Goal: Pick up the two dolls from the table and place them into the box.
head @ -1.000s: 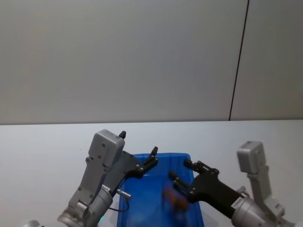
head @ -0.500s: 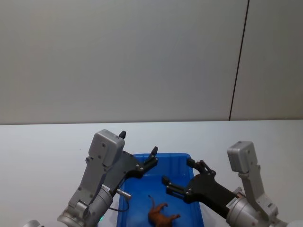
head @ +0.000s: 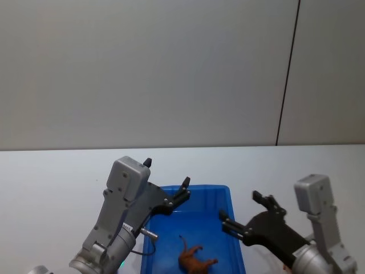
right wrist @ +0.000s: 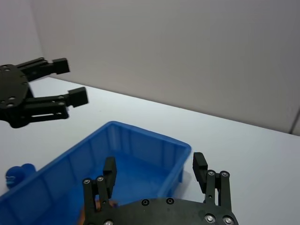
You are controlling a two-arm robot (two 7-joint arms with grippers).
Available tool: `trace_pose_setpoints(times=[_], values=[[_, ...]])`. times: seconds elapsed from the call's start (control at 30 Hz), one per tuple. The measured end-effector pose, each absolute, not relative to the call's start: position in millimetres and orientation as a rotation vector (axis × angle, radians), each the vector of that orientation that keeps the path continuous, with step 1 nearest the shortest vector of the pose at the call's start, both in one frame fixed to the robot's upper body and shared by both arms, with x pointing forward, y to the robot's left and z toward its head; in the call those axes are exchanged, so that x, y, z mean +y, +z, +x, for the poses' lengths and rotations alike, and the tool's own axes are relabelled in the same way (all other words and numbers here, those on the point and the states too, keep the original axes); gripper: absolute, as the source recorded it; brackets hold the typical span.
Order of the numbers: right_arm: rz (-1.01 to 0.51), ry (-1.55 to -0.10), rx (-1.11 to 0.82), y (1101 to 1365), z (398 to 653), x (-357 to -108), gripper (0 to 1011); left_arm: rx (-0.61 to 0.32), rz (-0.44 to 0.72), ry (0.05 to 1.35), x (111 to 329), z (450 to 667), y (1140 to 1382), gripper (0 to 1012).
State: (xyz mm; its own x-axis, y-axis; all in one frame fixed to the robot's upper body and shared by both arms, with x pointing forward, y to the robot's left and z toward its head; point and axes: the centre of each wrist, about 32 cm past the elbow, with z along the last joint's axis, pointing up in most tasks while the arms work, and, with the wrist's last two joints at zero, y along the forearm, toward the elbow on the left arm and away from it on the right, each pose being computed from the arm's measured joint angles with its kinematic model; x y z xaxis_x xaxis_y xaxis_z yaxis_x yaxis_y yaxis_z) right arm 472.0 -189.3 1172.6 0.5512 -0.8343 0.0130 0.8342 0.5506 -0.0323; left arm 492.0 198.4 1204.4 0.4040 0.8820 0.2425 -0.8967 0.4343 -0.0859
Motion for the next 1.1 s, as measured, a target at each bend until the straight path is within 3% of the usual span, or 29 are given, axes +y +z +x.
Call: trace_pose_setpoints(times=[0.6,1.1], values=[[-0.128,-1.242,0.032,1177,431,-208,1001,-0.268,0.061,1.124,198,492,1204,1002],[-0.218,-1.348,0.118,1151,420,-216,1001,-0.268,0.061,1.124,198,492,1204,1002]])
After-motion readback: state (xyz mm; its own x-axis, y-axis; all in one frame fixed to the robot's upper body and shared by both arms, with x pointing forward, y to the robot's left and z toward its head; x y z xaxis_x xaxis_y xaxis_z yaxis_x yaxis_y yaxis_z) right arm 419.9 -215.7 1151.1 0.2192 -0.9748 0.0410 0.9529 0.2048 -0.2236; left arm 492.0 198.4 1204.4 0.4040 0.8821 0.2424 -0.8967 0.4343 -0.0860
